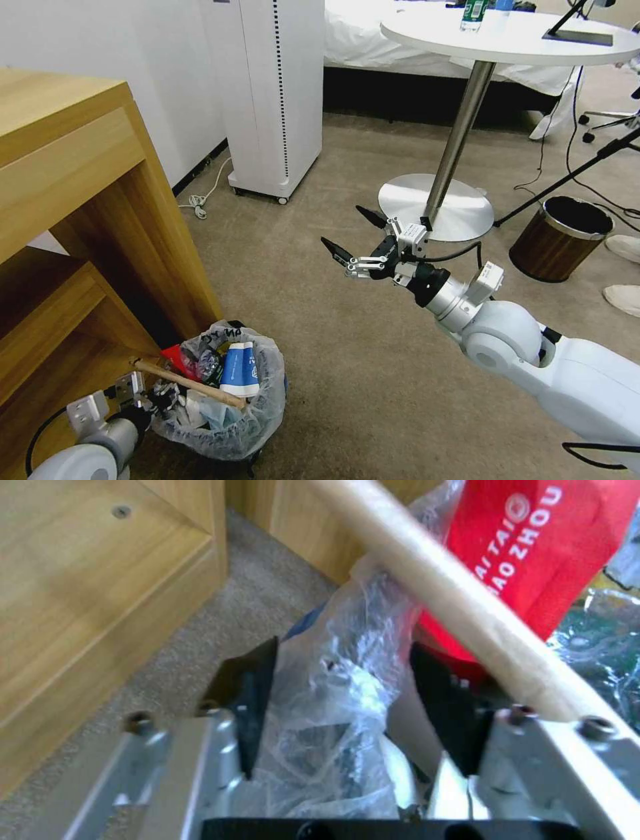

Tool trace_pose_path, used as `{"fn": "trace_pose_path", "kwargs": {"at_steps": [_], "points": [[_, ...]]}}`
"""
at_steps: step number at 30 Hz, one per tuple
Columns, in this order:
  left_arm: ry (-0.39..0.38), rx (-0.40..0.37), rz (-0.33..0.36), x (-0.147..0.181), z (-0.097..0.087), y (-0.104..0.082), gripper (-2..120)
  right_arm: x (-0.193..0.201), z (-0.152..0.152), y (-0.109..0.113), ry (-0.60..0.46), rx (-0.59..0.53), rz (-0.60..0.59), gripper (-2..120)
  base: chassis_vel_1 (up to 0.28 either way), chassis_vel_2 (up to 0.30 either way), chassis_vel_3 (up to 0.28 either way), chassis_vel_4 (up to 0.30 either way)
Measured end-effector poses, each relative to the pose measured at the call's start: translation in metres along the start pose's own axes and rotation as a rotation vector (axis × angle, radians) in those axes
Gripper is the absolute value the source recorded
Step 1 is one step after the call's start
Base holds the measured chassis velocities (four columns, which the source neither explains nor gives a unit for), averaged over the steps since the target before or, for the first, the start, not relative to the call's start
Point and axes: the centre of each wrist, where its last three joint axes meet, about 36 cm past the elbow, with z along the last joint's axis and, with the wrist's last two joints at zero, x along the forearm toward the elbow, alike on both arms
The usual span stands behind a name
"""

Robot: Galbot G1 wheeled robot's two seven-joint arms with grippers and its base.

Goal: Pick up the trash bin and place the garbage on the floor into it.

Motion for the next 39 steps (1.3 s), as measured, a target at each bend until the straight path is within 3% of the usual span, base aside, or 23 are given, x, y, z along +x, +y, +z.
{"fn": "trace_pose_path", "kwargs": {"at_steps": [12, 19, 26, 33, 39], "points": [[-0.087, -0.076, -0.068, 0.02, -0.001, -0.001, 99, 0.0, 0.005, 0.004, -0.008, -0.003, 0.047, 100, 0.0, 0.0, 0.0, 0.0], [-0.148, -0.106, -0.093, 0.03, -0.002, -0.004, 100, -0.003, 0.005, 0.004, -0.023, -0.01, 0.096, 100, 0.0, 0.0, 0.0, 0.0], [-0.228, -0.142, -0.068, 0.041, -0.005, -0.004, 100, 0.003, 0.002, -0.005, -0.051, -0.016, 0.192, 100, 0.0, 0.0, 0.0, 0.0], [-0.37, -0.172, -0.028, 0.056, -0.012, -0.011, 100, 0.017, -0.009, -0.017, -0.176, -0.033, 0.377, 100, 0.0, 0.0, 0.0, 0.0], [-0.472, -0.193, 0.003, 0.064, -0.017, -0.021, 100, 0.053, -0.027, -0.031, -0.273, 0.028, 0.53, 100, 0.0, 0.0, 0.0, 0.0]]}}
